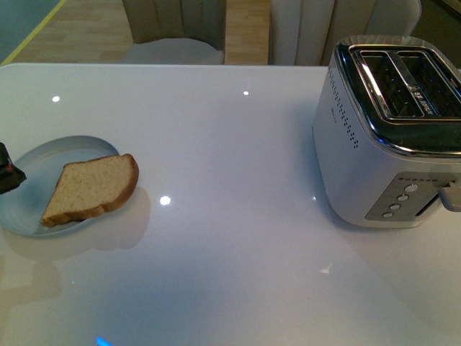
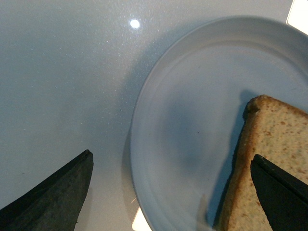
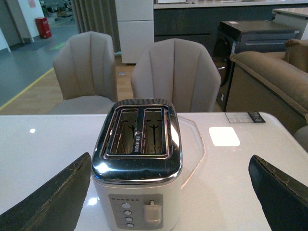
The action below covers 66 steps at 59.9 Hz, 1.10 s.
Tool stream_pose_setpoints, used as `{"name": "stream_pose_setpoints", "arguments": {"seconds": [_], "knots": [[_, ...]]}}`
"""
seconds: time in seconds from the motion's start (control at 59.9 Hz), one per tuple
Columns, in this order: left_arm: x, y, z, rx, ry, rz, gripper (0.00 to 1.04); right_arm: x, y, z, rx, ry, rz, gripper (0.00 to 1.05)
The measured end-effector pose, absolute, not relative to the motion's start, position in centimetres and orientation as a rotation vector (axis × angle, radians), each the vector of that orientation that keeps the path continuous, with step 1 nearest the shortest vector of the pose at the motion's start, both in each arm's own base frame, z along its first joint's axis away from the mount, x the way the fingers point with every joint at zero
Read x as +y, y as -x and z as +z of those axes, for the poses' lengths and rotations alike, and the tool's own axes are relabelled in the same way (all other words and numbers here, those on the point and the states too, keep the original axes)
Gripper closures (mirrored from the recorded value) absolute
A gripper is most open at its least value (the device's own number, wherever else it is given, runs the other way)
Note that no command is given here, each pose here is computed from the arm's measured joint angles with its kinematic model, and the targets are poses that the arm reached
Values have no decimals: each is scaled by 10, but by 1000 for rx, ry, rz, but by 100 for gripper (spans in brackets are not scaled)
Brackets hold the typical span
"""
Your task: Left arm holds plate, right arm toasts bread
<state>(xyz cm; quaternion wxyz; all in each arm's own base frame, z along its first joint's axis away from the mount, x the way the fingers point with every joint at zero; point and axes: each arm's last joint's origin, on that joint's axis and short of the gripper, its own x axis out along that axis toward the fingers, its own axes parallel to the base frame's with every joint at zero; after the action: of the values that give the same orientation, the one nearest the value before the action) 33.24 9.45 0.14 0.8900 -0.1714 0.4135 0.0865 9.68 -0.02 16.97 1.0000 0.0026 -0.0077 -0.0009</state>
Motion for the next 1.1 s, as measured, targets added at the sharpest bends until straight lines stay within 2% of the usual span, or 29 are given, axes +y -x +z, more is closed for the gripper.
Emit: {"name": "stream_pose_setpoints", "arguments": {"seconds": [0.251, 0.451, 0.585, 0.702, 0.919, 0.985, 1.102], "knots": [[98, -340, -28, 913, 389, 213, 7, 0, -97, 170, -15, -5, -2, 9], [98, -342, -32, 916, 393, 216, 9, 0, -97, 170, -15, -5, -2, 9], [97, -342, -34, 925, 403, 224, 29, 0, -97, 170, -15, -5, -2, 9], [94, -341, -35, 939, 439, 229, 58, 0, -97, 170, -15, -5, -2, 9], [88, -337, -36, 950, 520, 230, 95, 0, -97, 170, -15, -5, -2, 9], [88, -337, -35, 945, 553, 227, 102, 0, -97, 170, -15, -5, -2, 9], [87, -333, -33, 946, 605, 243, 102, 0, -97, 170, -15, -5, -2, 9]]}}
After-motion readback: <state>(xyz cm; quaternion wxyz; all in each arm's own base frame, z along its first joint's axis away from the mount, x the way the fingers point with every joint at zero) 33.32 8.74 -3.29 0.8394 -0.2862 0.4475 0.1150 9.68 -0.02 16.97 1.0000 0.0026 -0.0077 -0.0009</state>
